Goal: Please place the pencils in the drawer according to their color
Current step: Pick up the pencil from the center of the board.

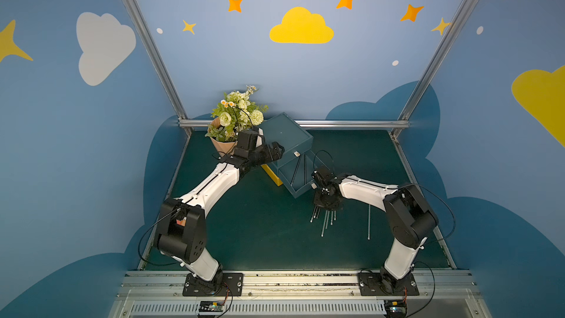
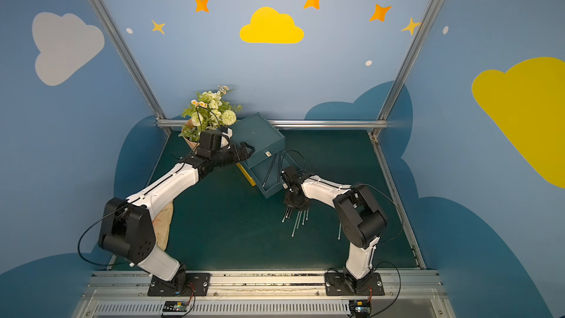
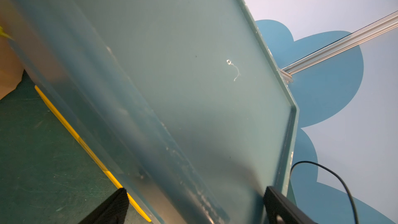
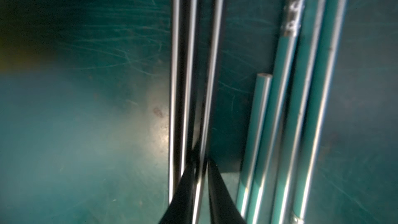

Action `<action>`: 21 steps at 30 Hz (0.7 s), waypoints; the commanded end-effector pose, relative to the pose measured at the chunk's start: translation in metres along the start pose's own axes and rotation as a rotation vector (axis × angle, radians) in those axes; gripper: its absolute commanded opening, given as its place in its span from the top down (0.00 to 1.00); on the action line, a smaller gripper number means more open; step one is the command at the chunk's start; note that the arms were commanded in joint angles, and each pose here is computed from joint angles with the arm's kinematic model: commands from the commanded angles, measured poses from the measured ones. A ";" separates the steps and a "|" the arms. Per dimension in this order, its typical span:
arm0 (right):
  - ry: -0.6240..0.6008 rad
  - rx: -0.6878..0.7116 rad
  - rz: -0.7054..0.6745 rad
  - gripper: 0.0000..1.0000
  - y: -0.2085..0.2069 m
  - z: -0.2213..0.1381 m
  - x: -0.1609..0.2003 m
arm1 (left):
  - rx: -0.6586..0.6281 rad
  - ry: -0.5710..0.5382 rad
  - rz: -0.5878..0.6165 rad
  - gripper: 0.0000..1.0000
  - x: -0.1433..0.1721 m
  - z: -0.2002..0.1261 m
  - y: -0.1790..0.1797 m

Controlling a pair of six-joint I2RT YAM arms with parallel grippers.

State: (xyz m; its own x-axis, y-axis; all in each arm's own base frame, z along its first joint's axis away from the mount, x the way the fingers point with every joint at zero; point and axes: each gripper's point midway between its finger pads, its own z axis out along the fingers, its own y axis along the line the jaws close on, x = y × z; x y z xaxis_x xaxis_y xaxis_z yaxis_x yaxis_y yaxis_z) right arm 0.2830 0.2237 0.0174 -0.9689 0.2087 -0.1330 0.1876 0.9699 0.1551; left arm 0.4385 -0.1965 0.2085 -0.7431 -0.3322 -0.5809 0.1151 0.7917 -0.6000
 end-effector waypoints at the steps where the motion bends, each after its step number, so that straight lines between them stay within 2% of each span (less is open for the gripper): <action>1: 0.017 0.046 0.011 0.82 -0.008 0.010 0.002 | -0.079 0.096 -0.004 0.00 0.028 0.008 0.023; 6: 0.043 0.060 0.036 0.86 -0.015 0.016 0.009 | -0.080 0.094 -0.008 0.00 0.029 0.008 0.024; 11: 0.055 0.066 0.054 1.00 -0.021 0.014 0.015 | -0.077 0.095 -0.009 0.00 0.029 0.008 0.024; 15: 0.037 0.039 0.061 1.00 -0.021 0.002 0.015 | -0.075 0.096 -0.008 0.00 0.030 0.008 0.023; 21: -0.029 -0.033 0.077 1.00 -0.019 -0.036 0.007 | -0.069 0.095 -0.016 0.00 0.030 0.008 0.022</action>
State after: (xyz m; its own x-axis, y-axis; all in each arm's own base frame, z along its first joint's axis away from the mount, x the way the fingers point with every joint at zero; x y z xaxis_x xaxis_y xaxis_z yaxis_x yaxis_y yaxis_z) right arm 0.2682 0.2087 0.0268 -0.9565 0.2639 -0.1241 0.2410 0.9550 0.1731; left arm 0.4386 -0.1966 0.2087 -0.7424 -0.3326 -0.5815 0.1159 0.7911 -0.6006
